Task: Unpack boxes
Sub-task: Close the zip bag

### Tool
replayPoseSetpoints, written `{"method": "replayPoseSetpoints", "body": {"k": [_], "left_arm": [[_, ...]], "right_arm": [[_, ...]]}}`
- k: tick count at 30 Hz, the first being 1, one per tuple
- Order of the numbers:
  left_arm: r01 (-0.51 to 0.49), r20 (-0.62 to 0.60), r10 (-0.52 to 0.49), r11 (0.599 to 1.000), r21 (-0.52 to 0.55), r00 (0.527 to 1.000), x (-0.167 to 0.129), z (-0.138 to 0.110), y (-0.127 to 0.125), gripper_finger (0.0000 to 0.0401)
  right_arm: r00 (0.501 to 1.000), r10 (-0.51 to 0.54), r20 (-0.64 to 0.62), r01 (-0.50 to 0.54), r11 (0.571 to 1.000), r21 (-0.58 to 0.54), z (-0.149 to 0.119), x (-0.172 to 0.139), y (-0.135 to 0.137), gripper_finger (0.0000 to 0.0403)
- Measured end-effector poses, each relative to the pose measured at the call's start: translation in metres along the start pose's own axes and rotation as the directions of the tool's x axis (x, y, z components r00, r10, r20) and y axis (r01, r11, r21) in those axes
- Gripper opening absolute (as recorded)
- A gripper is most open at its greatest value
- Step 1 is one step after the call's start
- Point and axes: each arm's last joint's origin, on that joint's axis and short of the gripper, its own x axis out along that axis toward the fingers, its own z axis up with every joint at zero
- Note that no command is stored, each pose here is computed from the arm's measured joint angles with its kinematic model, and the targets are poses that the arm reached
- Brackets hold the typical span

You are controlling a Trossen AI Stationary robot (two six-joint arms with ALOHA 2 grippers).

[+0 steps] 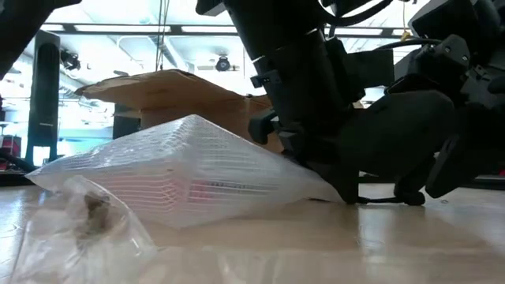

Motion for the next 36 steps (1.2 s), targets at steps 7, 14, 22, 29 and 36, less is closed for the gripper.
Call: {"method": "replayPoseSetpoints", "body": {"k": [7,14,22,29,36], "left_arm": [[0.005,0.01,-0.004,0.994,-0.106,1.0,0.0,0.005,0.003,0.0005],[0.103,0.042,-0.096,0.978,-0.181,0.994,-0.029,0.029,-0.003,0.0003],[0.126,0.052,-0.118,0.97,-0.207,0.992,-0.048,0.041,-0.005,0.0003],[0.142,0.058,-0.132,0.964,-0.227,0.99,-0.053,0.037,-0.011,0.0003],[0.155,0.072,-0.142,0.962,-0.226,0.987,-0.057,0.035,-0.016,0.0003]], "right_arm": [[1.0,0.001,0.006,-0.001,1.0,0.014,0.001,-0.002,0.0,0.018],[0.993,-0.066,0.094,0.066,0.998,0.0,0.013,-0.014,0.0,0.018],[0.993,-0.099,0.056,0.096,0.994,0.053,0.006,-0.006,-0.004,0.018],[0.996,-0.076,0.037,0.073,0.994,0.087,-0.002,0.006,0.003,0.0176],[0.994,-0.041,0.099,0.031,0.994,0.105,0.0,0.014,0.007,0.0146]]}}
